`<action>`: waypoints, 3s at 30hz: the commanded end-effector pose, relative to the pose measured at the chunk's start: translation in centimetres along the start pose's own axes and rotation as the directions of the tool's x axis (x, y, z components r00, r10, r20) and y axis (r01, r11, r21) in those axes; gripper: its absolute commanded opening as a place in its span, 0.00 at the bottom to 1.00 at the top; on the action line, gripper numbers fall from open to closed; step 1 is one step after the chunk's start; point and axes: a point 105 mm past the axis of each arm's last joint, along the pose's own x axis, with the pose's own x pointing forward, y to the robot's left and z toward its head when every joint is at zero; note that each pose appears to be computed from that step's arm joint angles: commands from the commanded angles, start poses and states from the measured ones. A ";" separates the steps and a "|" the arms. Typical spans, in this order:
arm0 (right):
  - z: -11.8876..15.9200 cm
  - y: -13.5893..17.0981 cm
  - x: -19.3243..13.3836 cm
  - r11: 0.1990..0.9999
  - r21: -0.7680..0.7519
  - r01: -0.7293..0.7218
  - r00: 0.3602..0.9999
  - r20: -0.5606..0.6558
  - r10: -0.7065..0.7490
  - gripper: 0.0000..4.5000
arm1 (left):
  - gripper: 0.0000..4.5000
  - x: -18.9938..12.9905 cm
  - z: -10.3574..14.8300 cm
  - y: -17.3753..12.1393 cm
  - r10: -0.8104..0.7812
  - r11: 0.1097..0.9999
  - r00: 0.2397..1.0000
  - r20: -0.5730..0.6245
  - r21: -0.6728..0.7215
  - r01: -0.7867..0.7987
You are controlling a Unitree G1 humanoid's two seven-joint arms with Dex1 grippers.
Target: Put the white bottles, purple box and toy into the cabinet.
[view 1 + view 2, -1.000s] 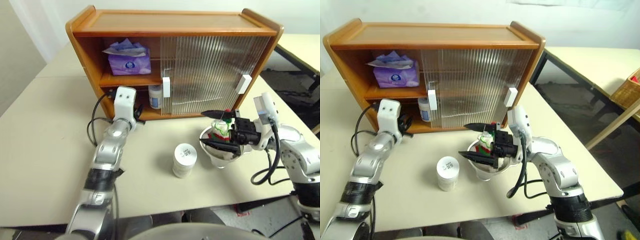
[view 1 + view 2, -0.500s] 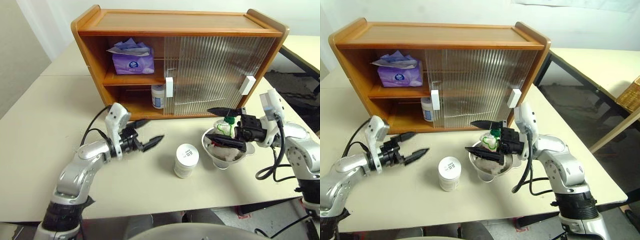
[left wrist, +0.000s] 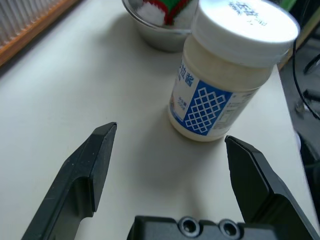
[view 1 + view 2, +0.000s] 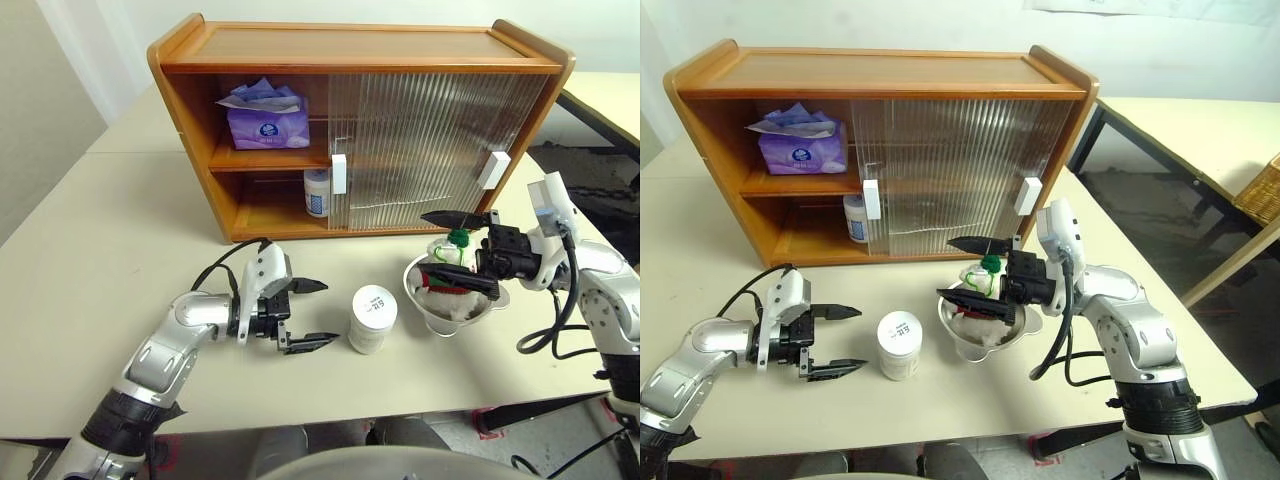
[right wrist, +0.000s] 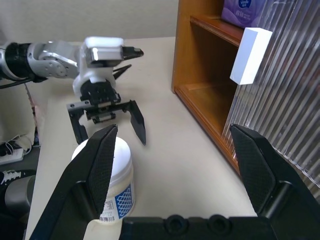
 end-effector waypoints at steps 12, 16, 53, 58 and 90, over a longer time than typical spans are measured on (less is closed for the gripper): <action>-0.2 -0.1 -0.7 1.000 -0.019 0.012 1.000 -0.014 -0.012 1.00 | 0.99 4.4 0.0 -1.4 -0.176 0.984 0.984 0.033 -0.029 0.177; -0.3 0.0 -0.8 1.000 -0.017 0.015 1.000 -0.017 -0.016 1.00 | 0.99 5.0 -0.2 -2.0 -0.207 0.977 0.978 0.022 -0.040 0.208; -0.7 1.7 1.1 0.985 0.122 0.120 0.955 0.256 -0.148 1.00 | 0.69 -5.8 2.0 9.1 0.720 0.694 0.672 0.176 -0.136 -0.707; -0.4 1.6 1.3 0.985 0.104 0.135 0.952 0.262 -0.158 1.00 | 0.69 -5.7 1.5 9.8 0.770 0.638 0.622 0.140 -0.147 -0.756; -0.3 3.0 4.0 0.994 0.068 0.090 0.963 0.250 -0.104 1.00 | 0.69 -2.8 0.2 16.5 0.928 0.347 0.369 -0.049 -0.245 -0.905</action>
